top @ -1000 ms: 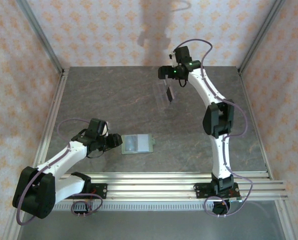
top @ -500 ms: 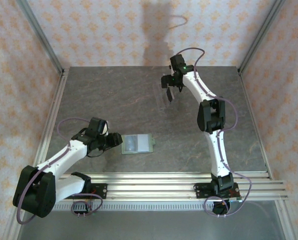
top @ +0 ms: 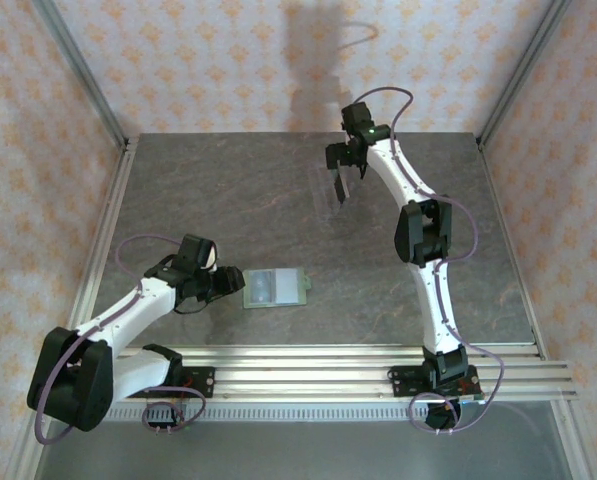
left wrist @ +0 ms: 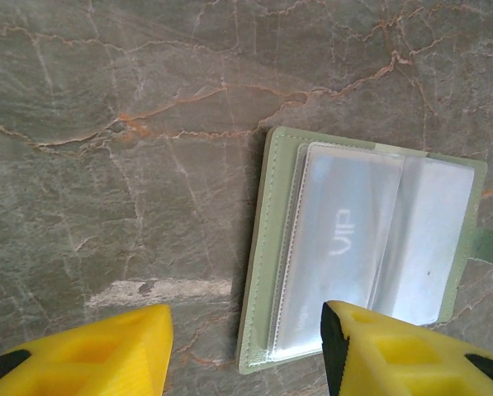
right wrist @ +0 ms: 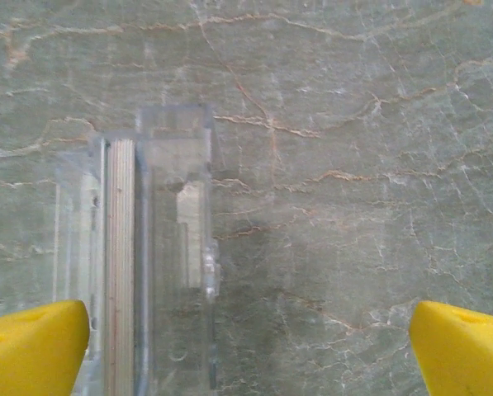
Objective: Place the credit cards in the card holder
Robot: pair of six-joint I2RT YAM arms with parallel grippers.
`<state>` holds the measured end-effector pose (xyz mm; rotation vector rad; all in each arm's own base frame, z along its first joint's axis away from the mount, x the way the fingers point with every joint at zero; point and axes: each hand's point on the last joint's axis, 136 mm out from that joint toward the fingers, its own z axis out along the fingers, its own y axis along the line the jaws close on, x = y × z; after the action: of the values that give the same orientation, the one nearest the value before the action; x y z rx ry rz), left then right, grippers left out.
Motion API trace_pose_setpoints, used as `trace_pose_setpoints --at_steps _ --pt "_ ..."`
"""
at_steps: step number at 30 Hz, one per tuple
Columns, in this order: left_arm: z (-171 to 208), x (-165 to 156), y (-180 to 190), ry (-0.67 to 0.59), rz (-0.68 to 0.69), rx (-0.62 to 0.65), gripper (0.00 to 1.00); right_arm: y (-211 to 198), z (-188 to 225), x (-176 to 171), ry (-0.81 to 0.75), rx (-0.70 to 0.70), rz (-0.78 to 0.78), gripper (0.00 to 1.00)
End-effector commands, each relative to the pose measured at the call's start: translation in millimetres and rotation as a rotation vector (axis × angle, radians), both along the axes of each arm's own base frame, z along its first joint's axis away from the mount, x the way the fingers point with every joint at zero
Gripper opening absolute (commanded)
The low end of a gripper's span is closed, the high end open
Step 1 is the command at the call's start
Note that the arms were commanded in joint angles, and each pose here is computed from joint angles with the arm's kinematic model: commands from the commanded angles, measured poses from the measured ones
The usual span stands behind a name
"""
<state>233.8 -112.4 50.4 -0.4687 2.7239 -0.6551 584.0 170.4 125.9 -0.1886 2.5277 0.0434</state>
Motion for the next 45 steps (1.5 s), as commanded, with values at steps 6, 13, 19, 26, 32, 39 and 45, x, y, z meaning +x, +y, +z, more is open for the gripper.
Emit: trace_pose_setpoints --at_steps 6,13,19,26,32,39,45 --pt "-2 -3 8 0.006 0.016 0.037 0.52 1 -4 -2 0.022 -0.018 0.023 0.9" --pt "-5 -2 8 0.008 0.016 0.037 0.52 6 -16 -7 0.05 -0.052 0.077 0.92" --pt "-8 -1 7 0.018 0.009 0.039 0.52 2 -36 -8 0.084 -0.082 0.065 0.92" --pt "-10 -1 7 0.019 0.012 0.038 0.52 -9 -27 -5 0.056 -0.159 0.041 0.89" --pt "-9 2 6 0.018 0.002 0.04 0.52 -11 -19 -5 0.027 -0.248 0.047 0.89" --pt "-11 2 5 0.018 0.0 0.039 0.52 -11 -13 -4 0.006 -0.278 0.037 0.88" --pt "-13 1 5 0.022 -0.001 0.038 0.52 -19 -8 -4 -0.002 -0.328 0.016 0.86"
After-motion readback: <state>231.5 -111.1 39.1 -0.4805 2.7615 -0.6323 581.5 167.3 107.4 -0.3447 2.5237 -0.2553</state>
